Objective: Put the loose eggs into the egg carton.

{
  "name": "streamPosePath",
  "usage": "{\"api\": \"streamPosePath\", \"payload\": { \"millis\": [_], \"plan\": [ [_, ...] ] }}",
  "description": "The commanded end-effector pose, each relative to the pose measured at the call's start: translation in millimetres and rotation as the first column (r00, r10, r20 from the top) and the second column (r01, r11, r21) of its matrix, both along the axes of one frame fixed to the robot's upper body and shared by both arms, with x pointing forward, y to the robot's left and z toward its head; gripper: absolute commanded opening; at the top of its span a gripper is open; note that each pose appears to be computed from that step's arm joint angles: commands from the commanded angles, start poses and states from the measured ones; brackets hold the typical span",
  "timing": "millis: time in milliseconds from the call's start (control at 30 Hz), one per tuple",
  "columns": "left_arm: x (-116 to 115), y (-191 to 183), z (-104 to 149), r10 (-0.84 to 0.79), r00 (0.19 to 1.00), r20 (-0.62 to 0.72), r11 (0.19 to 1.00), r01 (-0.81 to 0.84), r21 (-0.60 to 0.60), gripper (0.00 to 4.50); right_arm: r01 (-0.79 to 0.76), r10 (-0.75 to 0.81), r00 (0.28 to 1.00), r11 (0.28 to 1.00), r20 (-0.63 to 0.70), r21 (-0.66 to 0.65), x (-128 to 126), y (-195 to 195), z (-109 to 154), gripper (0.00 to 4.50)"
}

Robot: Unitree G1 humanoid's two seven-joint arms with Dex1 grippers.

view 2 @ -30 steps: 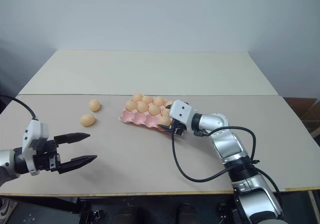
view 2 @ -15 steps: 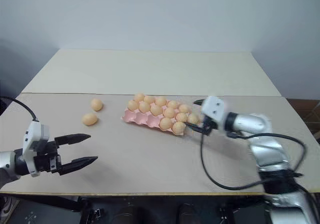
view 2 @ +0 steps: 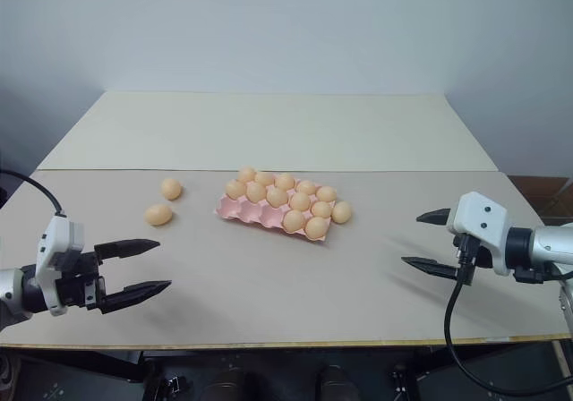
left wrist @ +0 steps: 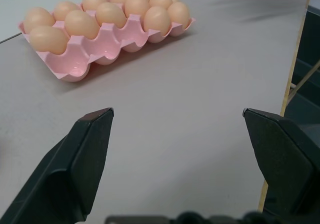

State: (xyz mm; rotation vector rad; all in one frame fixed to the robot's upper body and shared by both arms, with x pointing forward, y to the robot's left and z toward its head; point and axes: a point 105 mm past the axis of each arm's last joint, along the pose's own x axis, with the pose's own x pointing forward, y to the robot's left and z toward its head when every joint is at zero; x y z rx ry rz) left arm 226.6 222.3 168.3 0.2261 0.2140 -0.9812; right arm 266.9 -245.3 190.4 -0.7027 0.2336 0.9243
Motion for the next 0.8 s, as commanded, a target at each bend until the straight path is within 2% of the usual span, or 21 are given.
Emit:
{"api": "streamPosePath", "payload": {
  "millis": [33,233,367,500,567,800],
  "plan": [
    [1,-1,9,-0.003,0.999,0.052,1.000,0.003,0.012,4.50,-0.018,0.018,0.999,1.000,0.038,-0.001,-5,3,15,4.46],
    [1,-2,10,-0.005,0.998,0.056,1.000,0.004,0.013,4.50,-0.012,0.012,0.998,1.000,0.056,0.001,-1,7,11,4.46],
    [2,-3,11,-0.009,0.998,0.058,1.000,0.008,0.016,4.50,-0.010,0.010,0.996,1.000,0.087,0.009,14,15,5,4.46],
    [5,-7,13,-0.019,0.998,0.059,1.000,0.019,0.010,4.50,0.002,-0.010,0.992,0.998,0.128,0.062,51,36,-9,4.46],
    [5,-8,13,-0.028,0.998,0.057,1.000,0.028,0.009,4.50,-0.006,0.002,0.988,1.000,0.154,0.025,68,46,-21,4.46],
    [9,-14,17,-0.046,0.996,0.072,0.999,0.045,0.018,4.50,0.023,-0.025,0.979,1.000,0.203,0.010,106,66,-48,4.46]
  ]
}}
